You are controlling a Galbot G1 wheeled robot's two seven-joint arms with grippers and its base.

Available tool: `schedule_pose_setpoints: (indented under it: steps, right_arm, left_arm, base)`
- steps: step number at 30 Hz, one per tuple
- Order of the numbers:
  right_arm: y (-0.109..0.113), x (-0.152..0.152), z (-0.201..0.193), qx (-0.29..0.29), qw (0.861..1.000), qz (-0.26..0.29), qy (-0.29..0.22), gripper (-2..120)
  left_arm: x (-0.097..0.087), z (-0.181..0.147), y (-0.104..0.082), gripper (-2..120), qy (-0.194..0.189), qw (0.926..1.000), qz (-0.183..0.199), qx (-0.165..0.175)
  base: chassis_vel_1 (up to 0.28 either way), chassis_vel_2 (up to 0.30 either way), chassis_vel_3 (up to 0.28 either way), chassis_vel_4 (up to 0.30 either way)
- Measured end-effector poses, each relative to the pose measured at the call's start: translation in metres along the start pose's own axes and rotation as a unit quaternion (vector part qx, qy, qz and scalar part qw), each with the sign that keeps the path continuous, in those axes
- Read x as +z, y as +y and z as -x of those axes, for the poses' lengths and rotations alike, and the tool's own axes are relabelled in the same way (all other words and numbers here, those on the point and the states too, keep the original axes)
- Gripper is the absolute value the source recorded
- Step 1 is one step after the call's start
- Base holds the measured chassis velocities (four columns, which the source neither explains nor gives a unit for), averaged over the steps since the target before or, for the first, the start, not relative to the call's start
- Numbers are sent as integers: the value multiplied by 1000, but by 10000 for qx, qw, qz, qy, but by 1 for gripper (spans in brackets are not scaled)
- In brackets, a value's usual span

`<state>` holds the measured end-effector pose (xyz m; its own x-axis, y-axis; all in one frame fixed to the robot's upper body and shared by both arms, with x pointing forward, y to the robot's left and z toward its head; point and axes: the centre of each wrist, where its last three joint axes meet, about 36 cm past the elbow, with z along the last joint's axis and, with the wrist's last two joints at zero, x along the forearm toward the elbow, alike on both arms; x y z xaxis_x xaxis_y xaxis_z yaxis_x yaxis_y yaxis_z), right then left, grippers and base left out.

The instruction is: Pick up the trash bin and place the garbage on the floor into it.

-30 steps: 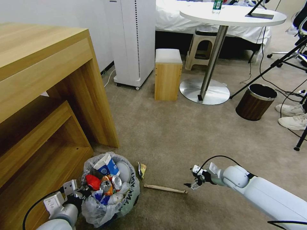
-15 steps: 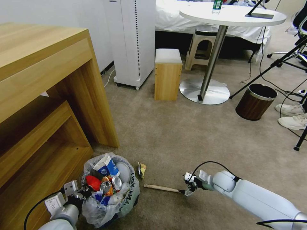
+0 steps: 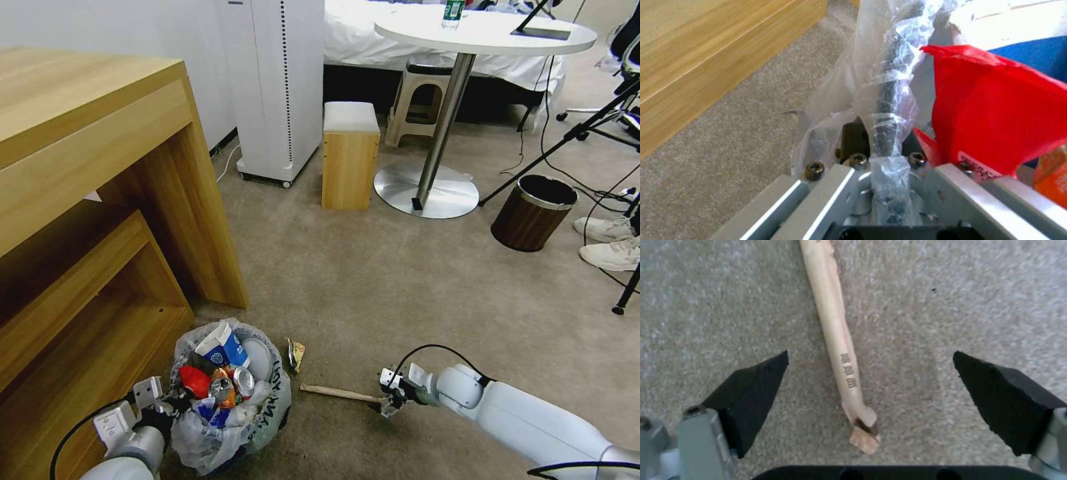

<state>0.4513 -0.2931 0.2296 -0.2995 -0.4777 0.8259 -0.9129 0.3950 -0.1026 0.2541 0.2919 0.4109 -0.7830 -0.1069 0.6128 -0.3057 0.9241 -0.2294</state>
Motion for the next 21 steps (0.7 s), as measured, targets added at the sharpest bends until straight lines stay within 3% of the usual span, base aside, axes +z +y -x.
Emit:
schedule_pose_setpoints:
  steps: [8, 15, 21]
  right_arm:
    - [6, 0, 8, 15, 10000, -5, -22, 78]
    - [12, 3, 13, -4, 10000, -3, -30, 56]
    - [15, 7, 17, -32, 10000, -10, -30, 47]
  left_arm:
    - [0, 0, 0, 0, -9, 10000, -6, 3]
    - [0, 0, -1, 0, -39, 10000, -19, 12]
    - [1, 0, -2, 0, -32, 10000, -23, 15]
  base:
    - [0, 0, 0, 0]
    - [0, 0, 0, 0]
    - [0, 0, 0, 0]
